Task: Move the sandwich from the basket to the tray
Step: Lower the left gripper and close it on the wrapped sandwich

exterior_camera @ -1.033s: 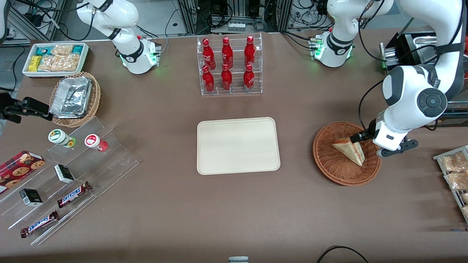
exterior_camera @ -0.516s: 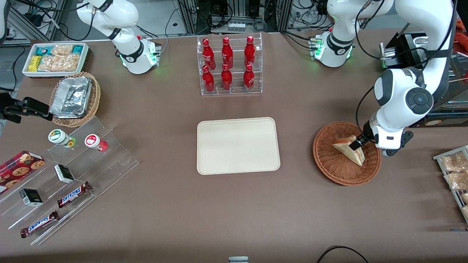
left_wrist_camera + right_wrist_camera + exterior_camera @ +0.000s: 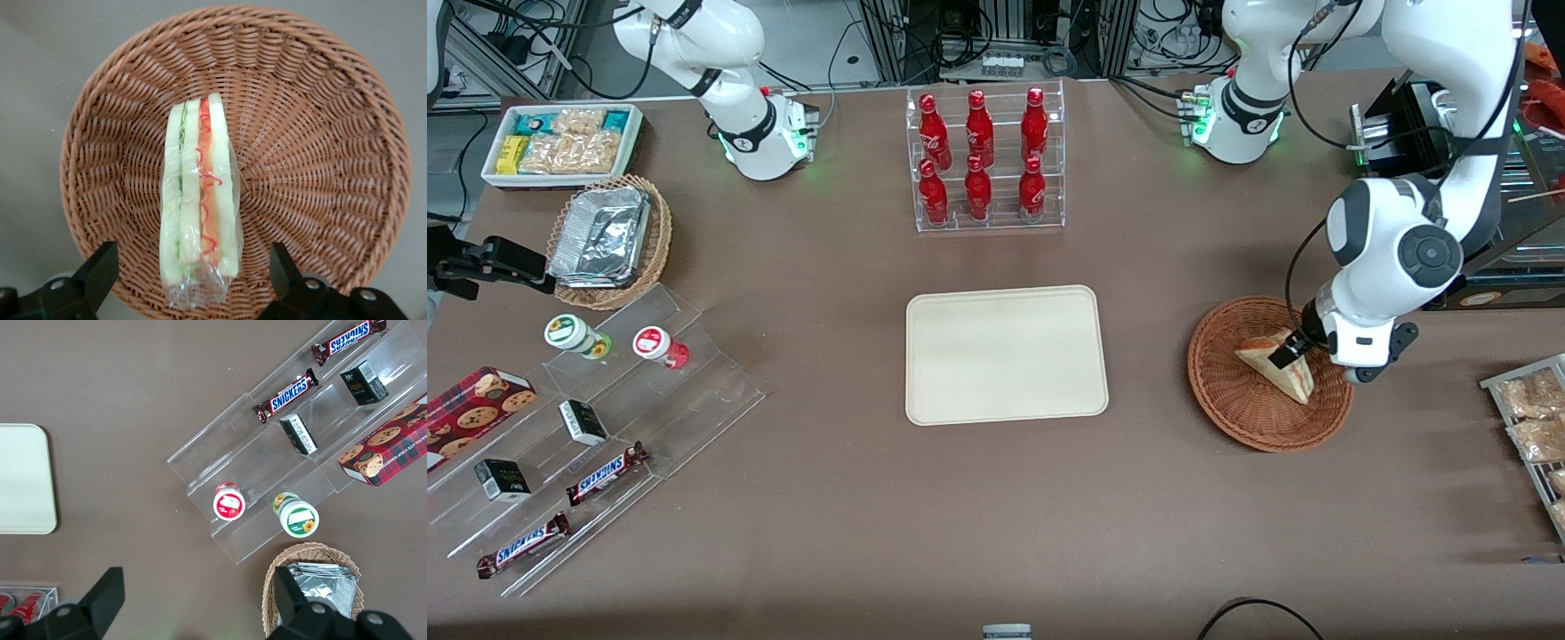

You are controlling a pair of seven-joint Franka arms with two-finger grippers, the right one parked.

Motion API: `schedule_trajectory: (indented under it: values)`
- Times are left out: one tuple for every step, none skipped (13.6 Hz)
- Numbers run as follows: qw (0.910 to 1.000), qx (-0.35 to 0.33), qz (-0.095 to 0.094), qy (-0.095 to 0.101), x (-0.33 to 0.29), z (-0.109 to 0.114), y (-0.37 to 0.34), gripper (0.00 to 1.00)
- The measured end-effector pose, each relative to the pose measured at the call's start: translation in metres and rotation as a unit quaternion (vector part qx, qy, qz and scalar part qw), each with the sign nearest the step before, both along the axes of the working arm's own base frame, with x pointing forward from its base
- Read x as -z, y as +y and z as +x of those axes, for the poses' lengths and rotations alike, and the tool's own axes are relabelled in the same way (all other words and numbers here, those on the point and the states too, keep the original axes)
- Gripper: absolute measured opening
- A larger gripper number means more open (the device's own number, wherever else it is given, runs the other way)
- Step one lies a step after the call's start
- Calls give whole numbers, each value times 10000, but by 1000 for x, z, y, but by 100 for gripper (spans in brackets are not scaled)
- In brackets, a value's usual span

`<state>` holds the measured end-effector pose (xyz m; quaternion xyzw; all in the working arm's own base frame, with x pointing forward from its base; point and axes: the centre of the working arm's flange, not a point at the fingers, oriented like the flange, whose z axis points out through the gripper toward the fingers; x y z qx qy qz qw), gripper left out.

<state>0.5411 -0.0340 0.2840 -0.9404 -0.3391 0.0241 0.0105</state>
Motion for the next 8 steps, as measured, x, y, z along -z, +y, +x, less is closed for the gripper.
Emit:
schedule_trajectory:
  values:
    - [10000, -10, -3, 31, 10, 0, 0, 100]
    - [10000, -18, -7, 52, 19, 0, 0, 100]
    - [10000, -30, -11, 60, 25, 0, 0, 100]
    - [9999, -63, -13, 91, 30, -1, 0, 97]
    - [9999, -126, -9, 113, 32, -1, 0, 97]
    - [9998, -176, -4, 127, 33, -2, 0, 90]
    - [9997, -195, 0, 159, 33, -2, 1, 78]
    - [9996, -200, 7, 220, 31, -4, 1, 65]
